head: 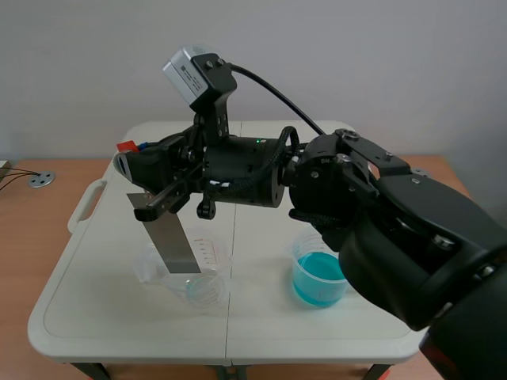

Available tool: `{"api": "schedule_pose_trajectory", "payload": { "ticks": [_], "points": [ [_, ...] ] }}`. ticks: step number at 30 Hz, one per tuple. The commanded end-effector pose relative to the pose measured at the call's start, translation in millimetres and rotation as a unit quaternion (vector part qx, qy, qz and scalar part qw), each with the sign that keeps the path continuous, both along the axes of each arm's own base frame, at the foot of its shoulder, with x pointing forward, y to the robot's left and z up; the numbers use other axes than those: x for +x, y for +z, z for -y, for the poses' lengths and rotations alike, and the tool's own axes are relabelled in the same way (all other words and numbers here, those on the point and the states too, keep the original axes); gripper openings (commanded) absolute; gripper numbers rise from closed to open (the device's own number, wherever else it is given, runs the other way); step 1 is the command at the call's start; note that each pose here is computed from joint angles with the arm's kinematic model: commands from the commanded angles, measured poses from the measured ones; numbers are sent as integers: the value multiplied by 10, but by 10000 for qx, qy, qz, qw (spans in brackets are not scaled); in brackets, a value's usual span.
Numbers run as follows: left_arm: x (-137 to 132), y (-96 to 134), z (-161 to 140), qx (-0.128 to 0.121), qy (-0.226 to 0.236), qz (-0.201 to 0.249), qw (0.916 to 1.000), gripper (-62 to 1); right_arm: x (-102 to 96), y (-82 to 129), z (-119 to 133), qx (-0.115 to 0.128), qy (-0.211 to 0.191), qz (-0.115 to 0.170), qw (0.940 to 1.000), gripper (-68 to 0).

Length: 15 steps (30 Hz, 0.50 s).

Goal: Hold the metal plate by the orange handle, dip it into the blue solution, take it out and point at it, then put the plate back in the beaker on the left.
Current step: 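Lift the metal plate out of the left beaker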

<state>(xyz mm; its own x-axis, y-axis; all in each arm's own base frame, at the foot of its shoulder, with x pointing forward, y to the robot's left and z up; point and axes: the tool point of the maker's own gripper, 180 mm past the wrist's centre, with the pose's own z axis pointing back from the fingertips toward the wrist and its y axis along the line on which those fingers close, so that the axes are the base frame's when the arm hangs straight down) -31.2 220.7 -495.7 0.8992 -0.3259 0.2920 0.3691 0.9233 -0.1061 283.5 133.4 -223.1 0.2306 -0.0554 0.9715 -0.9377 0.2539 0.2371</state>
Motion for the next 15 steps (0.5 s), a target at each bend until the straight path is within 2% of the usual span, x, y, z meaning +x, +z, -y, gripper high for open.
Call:
{"api": "schedule_pose_trajectory", "payload": {
  "ticks": [1, 8, 15],
  "points": [
    [19, 31, 12, -46, -39, 49, 10000, -588, 2, 197, 15, 212, 58, 231, 9995, -662],
    [79, 54, -15, -32, 29, 134, 9999, -588, -81, 445, 93, 263, 26, 721, 9971, -662],
    [496, 267, -375, 260, 533, 769, 9953, -588, -123, 672, 204, 262, -107, 1207, 9923, -662]
  ]
}}
